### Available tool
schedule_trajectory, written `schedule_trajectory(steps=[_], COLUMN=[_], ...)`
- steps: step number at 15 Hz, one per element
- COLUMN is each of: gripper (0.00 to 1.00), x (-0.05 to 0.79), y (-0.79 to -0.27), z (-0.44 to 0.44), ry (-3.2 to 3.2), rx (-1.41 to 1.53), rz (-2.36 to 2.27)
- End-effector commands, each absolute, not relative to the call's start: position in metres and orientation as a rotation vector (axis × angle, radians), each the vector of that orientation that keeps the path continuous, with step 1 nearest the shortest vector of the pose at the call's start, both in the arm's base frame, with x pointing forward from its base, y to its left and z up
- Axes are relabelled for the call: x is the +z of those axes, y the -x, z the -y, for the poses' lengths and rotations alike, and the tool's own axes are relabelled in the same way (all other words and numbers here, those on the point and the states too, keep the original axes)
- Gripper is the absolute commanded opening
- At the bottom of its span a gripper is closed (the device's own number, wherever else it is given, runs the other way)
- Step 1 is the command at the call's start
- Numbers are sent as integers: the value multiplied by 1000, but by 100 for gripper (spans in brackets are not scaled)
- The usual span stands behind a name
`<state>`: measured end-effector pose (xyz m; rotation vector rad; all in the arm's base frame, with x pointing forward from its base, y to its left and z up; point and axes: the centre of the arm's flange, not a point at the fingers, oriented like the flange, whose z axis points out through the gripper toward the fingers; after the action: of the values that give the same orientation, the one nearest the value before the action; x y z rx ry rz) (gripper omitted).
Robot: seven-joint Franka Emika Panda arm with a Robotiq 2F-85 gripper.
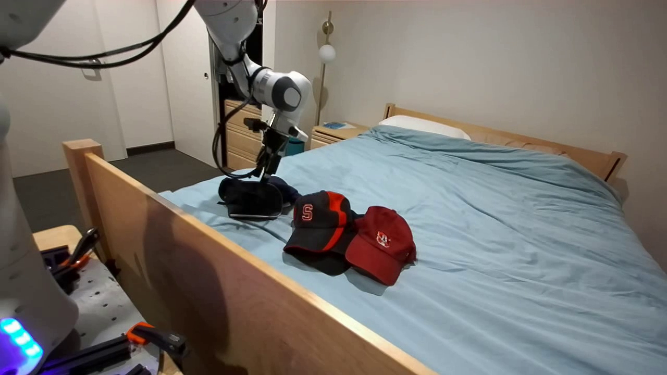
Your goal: Separate the caps on the left from each other
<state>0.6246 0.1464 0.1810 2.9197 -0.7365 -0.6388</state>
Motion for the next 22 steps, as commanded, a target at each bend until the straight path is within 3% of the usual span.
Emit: schedule_trajectory(steps=[1,2,3,4,15,22], gripper=[100,100,75,73,2,3], x=[153,146,142,139,162,223], y=[-623,-622,-621,-621,-634,-624], z=[-154,-156,-157,-158,-162,-140], ry=[-2906,-2911,-2912,-2908,-2916,-2755], rx=[-678,-680,-687,-694,-641,-406], rz=[756,757,757,750,786,1106])
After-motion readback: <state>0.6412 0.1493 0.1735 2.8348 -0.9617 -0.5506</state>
